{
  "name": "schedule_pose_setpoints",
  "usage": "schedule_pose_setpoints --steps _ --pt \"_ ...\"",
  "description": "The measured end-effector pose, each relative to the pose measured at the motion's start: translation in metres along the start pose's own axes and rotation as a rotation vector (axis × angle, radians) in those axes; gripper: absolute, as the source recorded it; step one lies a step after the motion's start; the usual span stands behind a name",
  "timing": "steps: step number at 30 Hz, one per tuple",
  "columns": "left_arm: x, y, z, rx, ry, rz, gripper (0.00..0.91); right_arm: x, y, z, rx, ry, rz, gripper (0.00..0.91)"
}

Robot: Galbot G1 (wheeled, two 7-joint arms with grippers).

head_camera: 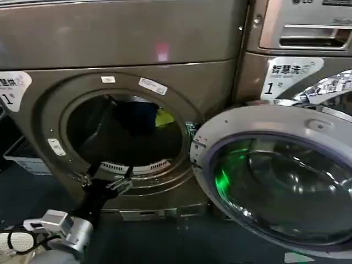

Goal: Grasp the clothes from the dryer.

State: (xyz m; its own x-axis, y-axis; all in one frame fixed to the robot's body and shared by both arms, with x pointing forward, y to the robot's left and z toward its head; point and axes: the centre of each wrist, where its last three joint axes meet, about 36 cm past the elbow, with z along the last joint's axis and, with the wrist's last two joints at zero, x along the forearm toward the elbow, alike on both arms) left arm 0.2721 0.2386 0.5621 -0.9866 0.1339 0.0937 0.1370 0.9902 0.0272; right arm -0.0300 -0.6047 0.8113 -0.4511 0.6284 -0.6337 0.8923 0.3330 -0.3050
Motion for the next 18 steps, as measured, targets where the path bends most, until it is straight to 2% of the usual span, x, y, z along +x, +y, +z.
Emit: schedule_pose_setpoints --steps 18 --pt "0.0013 -0.0003 -0.0012 -0.002 -0.003 0.0 0.907 0.0003 0.0007 -0.0007 0.003 -0.005 -0.004 0.907"
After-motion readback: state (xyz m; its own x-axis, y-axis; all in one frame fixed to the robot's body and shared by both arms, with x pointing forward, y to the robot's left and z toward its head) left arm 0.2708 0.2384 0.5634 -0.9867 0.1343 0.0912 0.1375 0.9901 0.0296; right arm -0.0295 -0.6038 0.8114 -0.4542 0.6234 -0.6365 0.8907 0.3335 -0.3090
